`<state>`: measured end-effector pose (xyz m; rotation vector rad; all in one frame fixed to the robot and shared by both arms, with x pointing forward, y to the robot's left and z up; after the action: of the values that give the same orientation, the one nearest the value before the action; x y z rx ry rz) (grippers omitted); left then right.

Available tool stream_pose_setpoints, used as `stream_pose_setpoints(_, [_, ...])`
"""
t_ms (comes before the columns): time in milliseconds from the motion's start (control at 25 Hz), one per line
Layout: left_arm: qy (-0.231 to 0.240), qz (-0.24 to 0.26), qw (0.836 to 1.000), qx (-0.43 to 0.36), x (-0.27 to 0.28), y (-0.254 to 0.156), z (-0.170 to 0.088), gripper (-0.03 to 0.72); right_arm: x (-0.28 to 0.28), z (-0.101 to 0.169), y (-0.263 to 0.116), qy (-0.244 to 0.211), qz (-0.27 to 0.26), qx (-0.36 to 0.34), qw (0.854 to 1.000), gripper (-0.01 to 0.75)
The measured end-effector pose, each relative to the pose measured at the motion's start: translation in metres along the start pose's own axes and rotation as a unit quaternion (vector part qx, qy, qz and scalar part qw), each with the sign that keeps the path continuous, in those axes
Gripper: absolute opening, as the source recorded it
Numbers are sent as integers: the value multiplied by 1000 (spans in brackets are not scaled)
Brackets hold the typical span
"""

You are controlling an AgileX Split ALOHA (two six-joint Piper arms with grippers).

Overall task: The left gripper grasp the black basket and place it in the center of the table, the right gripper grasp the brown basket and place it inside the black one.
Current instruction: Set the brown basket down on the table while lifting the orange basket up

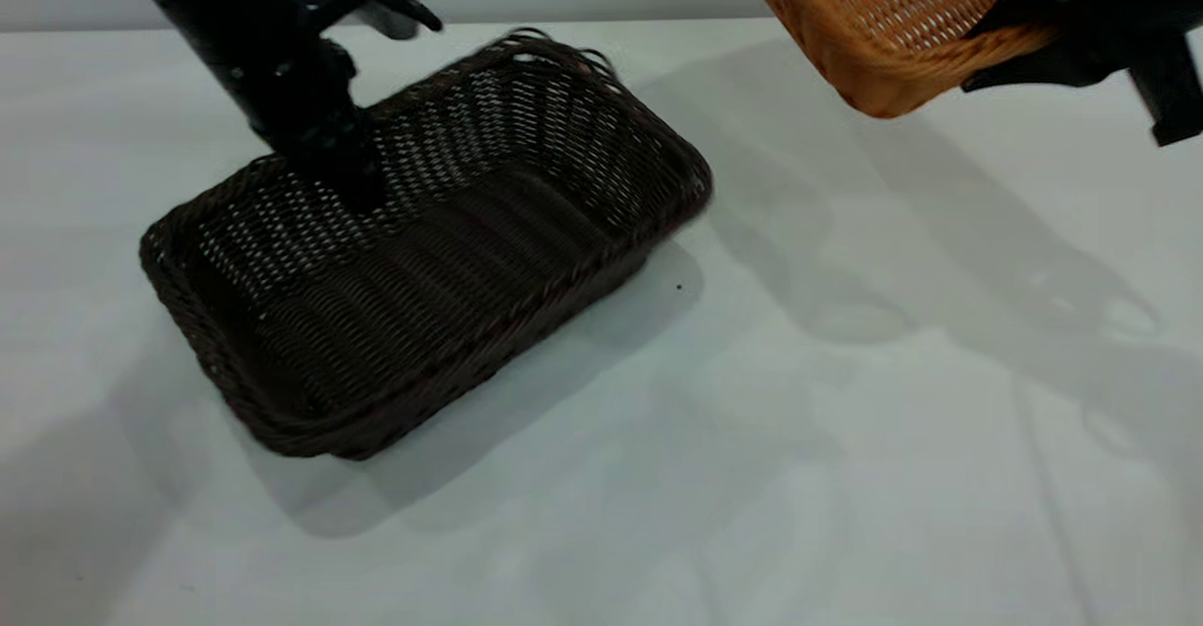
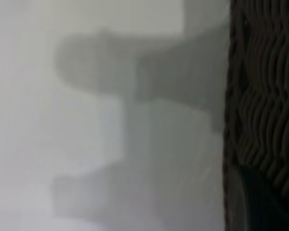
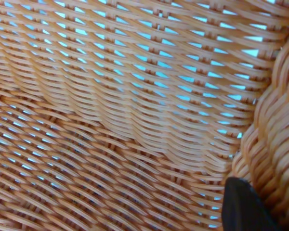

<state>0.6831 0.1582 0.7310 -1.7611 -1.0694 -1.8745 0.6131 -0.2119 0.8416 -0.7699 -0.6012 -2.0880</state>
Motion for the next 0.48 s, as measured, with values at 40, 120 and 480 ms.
stream_pose_setpoints(40, [3, -6, 999, -41, -1, 5, -4, 78, 6, -1, -3, 15, 23, 4, 1000, 103])
stream_pose_setpoints(120, [9, -18, 992, -126, -4, 17, -17, 78, 17, -4, -9, 36, 65, 15, 997, 102])
stream_pose_setpoints(480, [37, -49, 932, -356, -24, 53, -78, 78, 54, 28, 2, 116, 141, 73, 980, 103])
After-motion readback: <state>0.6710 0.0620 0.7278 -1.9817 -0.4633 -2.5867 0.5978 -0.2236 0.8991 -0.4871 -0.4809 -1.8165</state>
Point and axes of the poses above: a point on each arm's last joint axis where the gripper is mounted, x pointing back along that axis away from the gripper, z along the wrist's bending axis when the last joint is at zero, y = z × x, the point moved 9 cm from there along -x, pointing out along that axis toward the gripper, and after that the axes turned 12 degrees about x, right-handed, at the moved point
